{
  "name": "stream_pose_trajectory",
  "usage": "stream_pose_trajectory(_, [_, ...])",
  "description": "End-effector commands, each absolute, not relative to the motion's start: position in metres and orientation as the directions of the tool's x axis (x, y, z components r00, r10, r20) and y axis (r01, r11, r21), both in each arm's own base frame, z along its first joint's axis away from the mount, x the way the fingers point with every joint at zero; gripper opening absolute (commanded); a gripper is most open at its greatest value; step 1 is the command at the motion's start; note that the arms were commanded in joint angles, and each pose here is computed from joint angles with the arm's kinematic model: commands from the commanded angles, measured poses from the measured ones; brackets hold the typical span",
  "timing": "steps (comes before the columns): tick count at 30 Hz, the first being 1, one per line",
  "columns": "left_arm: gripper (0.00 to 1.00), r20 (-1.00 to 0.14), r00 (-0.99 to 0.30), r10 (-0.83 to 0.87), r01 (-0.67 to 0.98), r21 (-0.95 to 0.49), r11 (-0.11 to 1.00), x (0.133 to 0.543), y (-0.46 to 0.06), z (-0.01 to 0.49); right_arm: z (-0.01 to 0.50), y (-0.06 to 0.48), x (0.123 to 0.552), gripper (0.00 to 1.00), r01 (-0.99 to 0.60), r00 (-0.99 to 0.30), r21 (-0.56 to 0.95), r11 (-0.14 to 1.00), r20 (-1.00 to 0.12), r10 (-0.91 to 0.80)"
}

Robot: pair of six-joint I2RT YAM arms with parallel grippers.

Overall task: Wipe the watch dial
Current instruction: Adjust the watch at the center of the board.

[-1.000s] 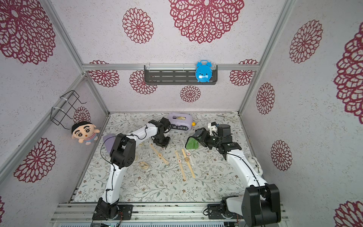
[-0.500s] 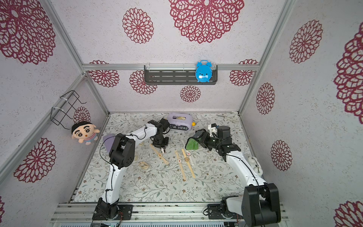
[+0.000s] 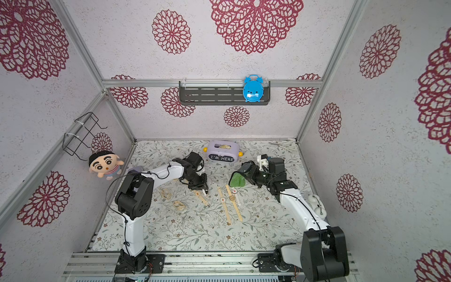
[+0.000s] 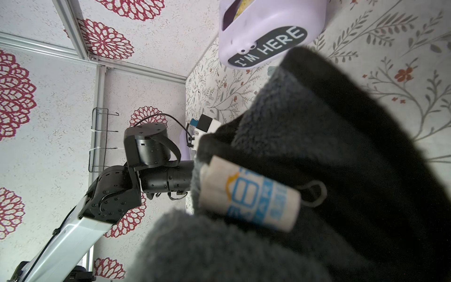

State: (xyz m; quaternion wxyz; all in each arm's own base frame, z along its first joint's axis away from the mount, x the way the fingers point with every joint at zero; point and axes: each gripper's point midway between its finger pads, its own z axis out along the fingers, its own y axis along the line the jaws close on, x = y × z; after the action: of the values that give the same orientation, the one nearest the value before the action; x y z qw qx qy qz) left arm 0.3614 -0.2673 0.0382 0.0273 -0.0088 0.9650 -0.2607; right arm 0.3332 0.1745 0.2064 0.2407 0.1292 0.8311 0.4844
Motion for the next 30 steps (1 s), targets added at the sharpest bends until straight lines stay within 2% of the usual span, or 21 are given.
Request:
stream_pose_trajectory(1, [0.0, -0.129, -0.985, -0.111, 0.001, -0.656, 0.755, 0.39, -0.282, 0.063, 0.226, 0.179, 0.336, 0.0, -0.085, -0.835, 0.873, 0.48, -0.325, 0.444])
stream_pose_trajectory(10, [0.01, -0.082, -0.968, -0.235, -0.108, -0.711, 0.695, 0.432, -0.288, 0.055, 0.231, 0.183, 0.339, 0.0, -0.104, -0.843, 0.868, 0.485, -0.336, 0.421])
stream_pose_trajectory(20, [0.17, 0.017, -0.94, -0.34, -0.251, -0.709, 0.659, 0.43, -0.274, 0.014, 0.234, 0.183, 0.337, 0.0, -0.115, -0.843, 0.863, 0.492, -0.347, 0.412])
stream_pose_trajectory(23, [0.26, 0.028, -0.937, -0.349, -0.269, -0.696, 0.666, 0.422, -0.267, 0.007, 0.234, 0.183, 0.336, 0.0, -0.116, -0.841, 0.862, 0.493, -0.35, 0.413])
stream_pose_trajectory(27, [0.49, 0.031, -0.935, -0.353, -0.282, -0.669, 0.688, 0.41, -0.258, 0.002, 0.233, 0.182, 0.335, 0.0, -0.117, -0.841, 0.861, 0.496, -0.352, 0.412])
stream_pose_trajectory(30, [0.62, 0.029, -0.933, -0.358, -0.291, -0.647, 0.705, 0.404, -0.25, 0.002, 0.233, 0.182, 0.335, 0.0, -0.118, -0.838, 0.862, 0.493, -0.353, 0.417])
